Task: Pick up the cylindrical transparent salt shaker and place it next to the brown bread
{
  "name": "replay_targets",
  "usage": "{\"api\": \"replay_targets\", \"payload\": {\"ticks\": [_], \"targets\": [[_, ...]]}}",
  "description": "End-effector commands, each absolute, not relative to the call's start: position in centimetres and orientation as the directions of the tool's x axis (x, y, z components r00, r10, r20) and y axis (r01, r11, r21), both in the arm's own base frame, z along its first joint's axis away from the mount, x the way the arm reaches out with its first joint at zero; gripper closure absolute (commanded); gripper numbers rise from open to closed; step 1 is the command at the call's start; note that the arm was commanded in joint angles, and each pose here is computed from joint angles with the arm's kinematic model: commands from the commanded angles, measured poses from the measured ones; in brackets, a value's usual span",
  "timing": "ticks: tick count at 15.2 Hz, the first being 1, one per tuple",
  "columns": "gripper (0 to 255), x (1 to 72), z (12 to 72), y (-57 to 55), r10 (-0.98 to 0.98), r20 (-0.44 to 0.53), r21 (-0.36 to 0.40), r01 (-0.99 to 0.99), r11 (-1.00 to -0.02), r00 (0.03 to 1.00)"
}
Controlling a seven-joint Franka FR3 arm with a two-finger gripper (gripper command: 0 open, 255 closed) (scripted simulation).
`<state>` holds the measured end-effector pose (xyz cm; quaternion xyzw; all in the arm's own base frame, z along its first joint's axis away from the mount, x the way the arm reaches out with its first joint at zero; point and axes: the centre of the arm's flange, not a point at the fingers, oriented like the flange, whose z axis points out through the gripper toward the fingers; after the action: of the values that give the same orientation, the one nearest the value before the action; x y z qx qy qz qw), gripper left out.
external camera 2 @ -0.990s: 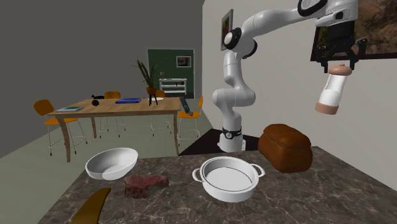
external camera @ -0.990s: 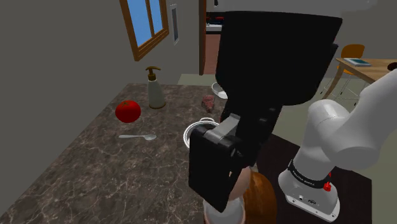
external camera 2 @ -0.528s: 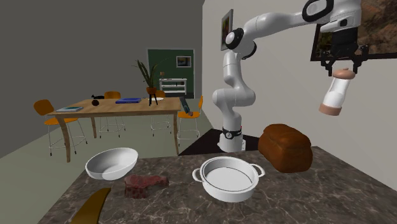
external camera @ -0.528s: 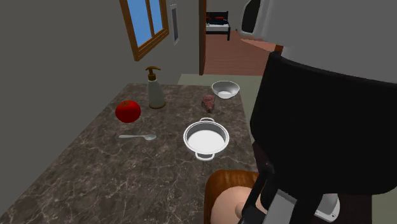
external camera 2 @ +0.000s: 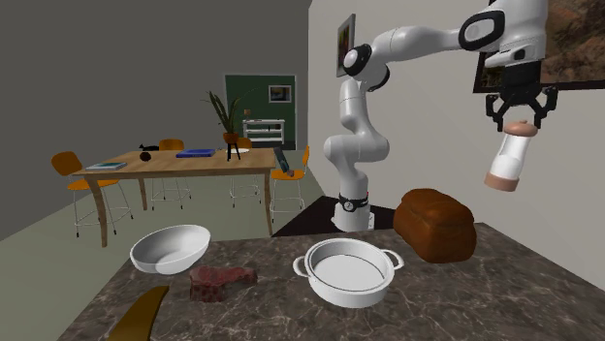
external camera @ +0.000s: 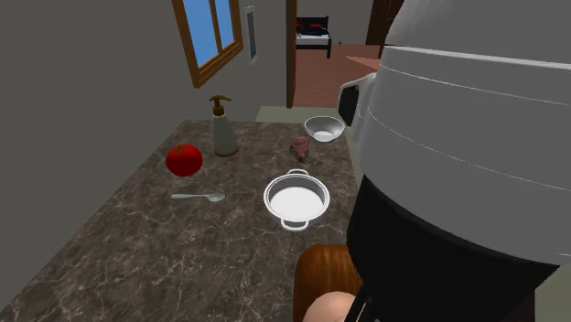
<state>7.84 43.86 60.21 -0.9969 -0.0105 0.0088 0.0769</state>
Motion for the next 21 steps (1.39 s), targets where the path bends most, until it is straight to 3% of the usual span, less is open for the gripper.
{"api": "replay_targets", "payload": {"ticks": [1, 21], "targets": [[255, 7.9, 59.2, 43.8, 0.022, -0.016, -0.154, 0.02, -0.988, 1.0], [255, 7.9, 48.6, 43.8, 0.022, -0.016, -0.154, 0.02, -0.988, 1.0]]}}
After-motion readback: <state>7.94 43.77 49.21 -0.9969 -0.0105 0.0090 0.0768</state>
